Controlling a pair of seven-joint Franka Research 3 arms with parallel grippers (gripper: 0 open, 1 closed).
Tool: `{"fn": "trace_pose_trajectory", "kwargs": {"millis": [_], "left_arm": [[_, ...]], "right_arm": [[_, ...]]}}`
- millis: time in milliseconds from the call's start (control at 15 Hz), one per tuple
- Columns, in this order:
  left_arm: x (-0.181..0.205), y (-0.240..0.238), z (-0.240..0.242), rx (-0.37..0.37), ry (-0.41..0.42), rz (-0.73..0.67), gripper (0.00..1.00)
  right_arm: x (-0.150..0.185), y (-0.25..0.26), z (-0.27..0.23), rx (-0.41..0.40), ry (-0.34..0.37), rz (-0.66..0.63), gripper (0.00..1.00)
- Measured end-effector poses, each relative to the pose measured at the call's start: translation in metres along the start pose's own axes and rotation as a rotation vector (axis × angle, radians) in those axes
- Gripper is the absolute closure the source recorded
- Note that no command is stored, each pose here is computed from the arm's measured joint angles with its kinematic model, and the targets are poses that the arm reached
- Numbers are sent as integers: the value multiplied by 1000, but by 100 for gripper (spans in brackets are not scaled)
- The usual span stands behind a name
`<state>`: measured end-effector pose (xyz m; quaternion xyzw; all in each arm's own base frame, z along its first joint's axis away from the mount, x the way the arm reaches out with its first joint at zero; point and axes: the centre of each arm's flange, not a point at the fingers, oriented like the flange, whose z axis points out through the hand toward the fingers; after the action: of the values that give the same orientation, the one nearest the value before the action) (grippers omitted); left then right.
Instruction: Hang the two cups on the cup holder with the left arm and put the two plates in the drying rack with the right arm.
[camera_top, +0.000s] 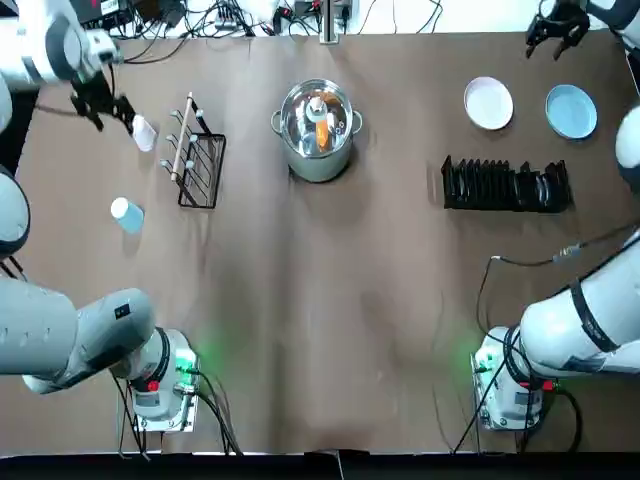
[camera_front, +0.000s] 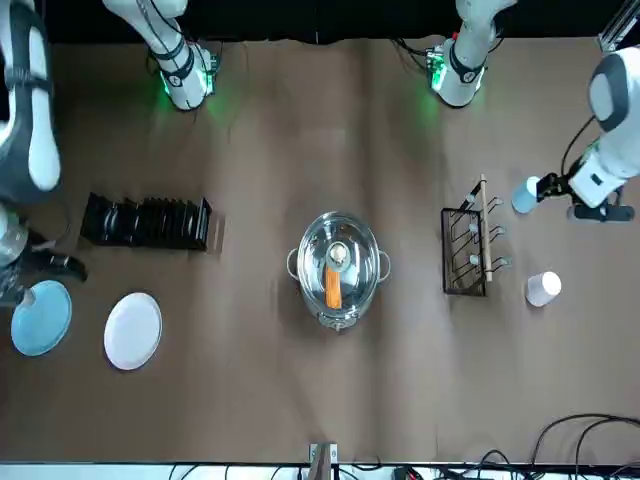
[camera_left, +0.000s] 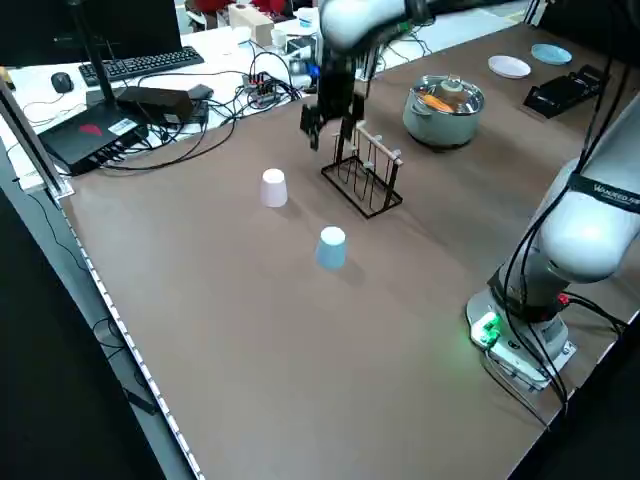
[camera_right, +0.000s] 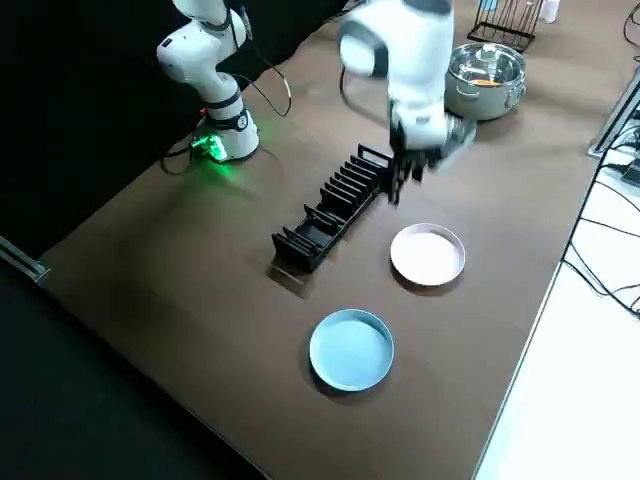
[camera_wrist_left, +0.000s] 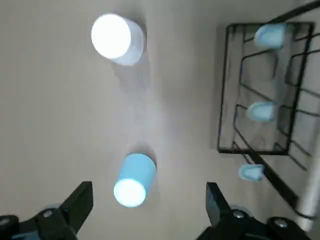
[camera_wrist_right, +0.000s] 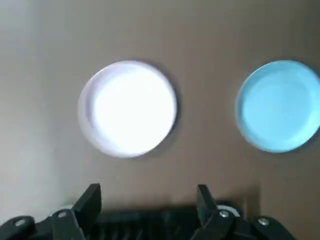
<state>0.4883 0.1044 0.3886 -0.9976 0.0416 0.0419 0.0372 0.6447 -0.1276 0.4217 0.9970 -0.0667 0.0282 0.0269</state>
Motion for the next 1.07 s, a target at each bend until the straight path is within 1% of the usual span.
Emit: {"fn": "trace_pose_trajectory", "kwargs": {"millis": [67, 200, 333, 400, 467, 600, 667, 733, 800, 933, 1000, 1067], "left_arm": [[-11, -3, 20, 0, 10, 2, 0], [-31, -8, 53, -4, 15, 13, 0], [-49, -16, 82, -4, 39, 13, 0], [-58, -19, 97, -4, 55, 9, 0], [-66, -21, 110, -5, 67, 5, 0], [-74, -22, 132, -15, 71, 9, 0], [-76, -24, 140, -20, 72, 2, 0], [-78, -29, 148, -26, 74, -10, 0], [-81, -36, 155, -32, 70, -17, 0], [-86, -44, 164, -41, 64, -22, 0], [-86, -46, 166, -43, 64, -23, 0], [-86, -45, 166, -42, 65, -23, 0]], "right_arm": [[10, 24, 18, -13, 26, 31, 15], [21, 79, 52, -38, 81, 104, 30], [21, 140, 83, -68, 139, 144, 30], [18, 168, 98, -85, 165, 140, 30], [13, 194, 111, -103, 184, 127, 32], [2, 233, 140, -130, 197, 103, 34], [-2, 246, 152, -136, 192, 103, 37], [-5, 255, 162, -138, 184, 105, 37], [-7, 264, 170, -141, 183, 107, 45], [-9, 278, 185, -148, 188, 109, 50], [-10, 282, 192, -147, 184, 112, 50], [-11, 286, 197, -146, 180, 117, 55]]}}
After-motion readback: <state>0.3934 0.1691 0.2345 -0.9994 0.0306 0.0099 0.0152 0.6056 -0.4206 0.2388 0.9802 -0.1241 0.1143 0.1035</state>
